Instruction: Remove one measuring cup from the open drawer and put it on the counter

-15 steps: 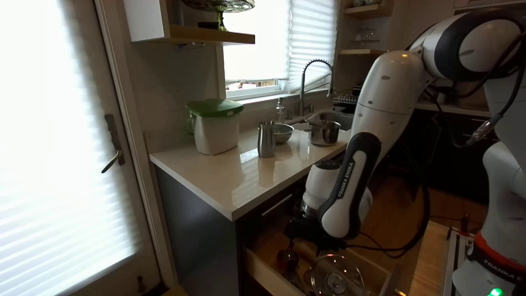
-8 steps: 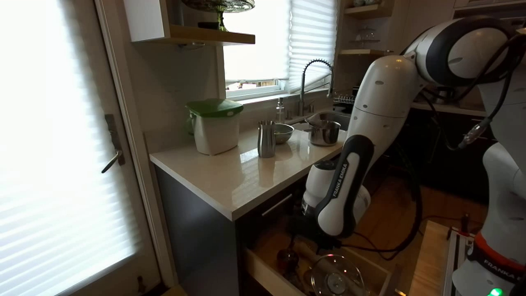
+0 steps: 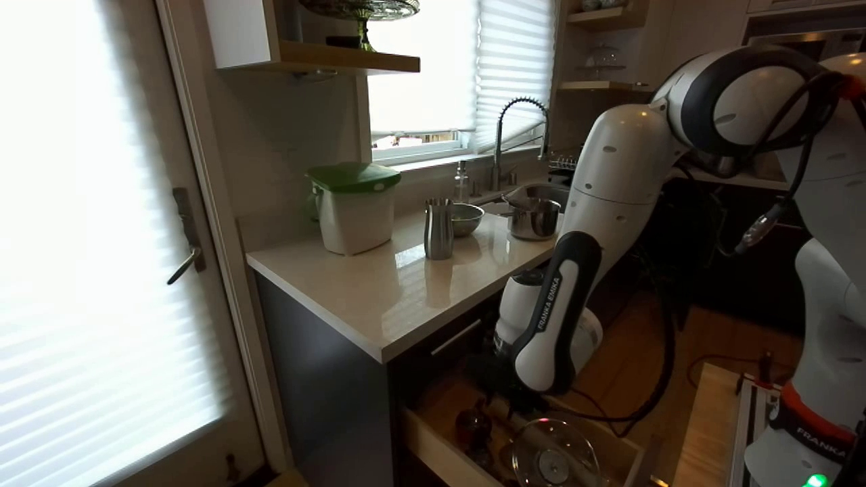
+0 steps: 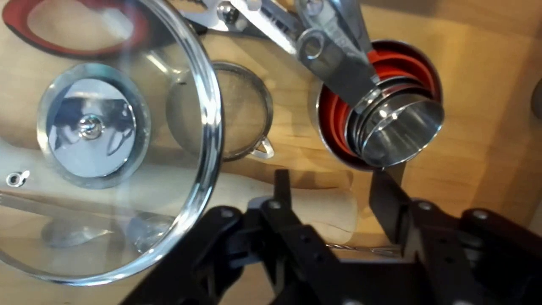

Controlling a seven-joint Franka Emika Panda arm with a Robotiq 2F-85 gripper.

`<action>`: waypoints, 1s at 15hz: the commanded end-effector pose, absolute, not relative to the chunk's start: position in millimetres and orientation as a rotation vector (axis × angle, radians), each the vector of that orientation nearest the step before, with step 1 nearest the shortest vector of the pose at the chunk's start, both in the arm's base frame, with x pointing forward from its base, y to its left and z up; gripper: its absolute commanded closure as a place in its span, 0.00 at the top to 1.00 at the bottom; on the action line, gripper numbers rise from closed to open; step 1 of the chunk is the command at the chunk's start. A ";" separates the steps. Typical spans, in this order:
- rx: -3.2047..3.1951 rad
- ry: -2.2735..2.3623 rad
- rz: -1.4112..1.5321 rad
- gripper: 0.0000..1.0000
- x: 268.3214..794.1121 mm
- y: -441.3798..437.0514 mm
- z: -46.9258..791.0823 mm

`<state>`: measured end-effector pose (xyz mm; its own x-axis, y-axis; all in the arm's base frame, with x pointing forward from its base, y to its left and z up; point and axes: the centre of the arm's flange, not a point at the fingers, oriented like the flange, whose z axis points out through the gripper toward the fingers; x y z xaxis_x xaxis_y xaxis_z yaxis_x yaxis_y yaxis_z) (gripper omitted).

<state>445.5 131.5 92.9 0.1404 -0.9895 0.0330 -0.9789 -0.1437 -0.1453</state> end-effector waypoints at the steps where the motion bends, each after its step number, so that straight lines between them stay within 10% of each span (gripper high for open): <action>1: -2.247 2.052 -0.191 0.41 461.4 138.3 85.6; 9: -2.249 2.063 -0.161 0.37 472.7 151.1 72.1; 13: -2.246 2.076 -0.154 0.00 472.7 150.7 67.6; 15: -2.251 2.076 -0.149 0.00 472.9 151.8 65.9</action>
